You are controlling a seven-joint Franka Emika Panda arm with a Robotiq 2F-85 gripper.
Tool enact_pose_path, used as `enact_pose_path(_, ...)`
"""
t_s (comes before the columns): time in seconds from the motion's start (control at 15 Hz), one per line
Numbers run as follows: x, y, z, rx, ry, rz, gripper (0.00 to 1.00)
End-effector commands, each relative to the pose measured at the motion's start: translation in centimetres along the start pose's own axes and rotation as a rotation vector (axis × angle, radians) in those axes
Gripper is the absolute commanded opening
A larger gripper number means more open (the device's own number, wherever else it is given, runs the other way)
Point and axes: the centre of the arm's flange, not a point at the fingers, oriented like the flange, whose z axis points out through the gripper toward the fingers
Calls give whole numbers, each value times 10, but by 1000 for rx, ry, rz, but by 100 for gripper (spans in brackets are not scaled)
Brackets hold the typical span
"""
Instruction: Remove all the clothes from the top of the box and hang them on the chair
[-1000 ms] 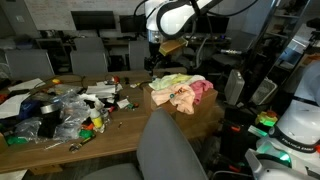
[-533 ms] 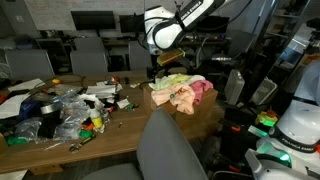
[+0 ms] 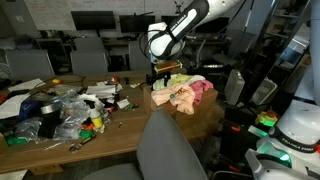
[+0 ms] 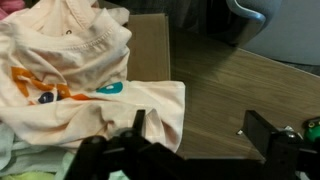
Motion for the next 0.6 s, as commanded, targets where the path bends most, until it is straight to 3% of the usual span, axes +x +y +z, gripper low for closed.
enact_pose_path(0.0,26,5,28,36,-21,33,100)
enact_pose_path(0.53,44,16,68,1,-54,76,100)
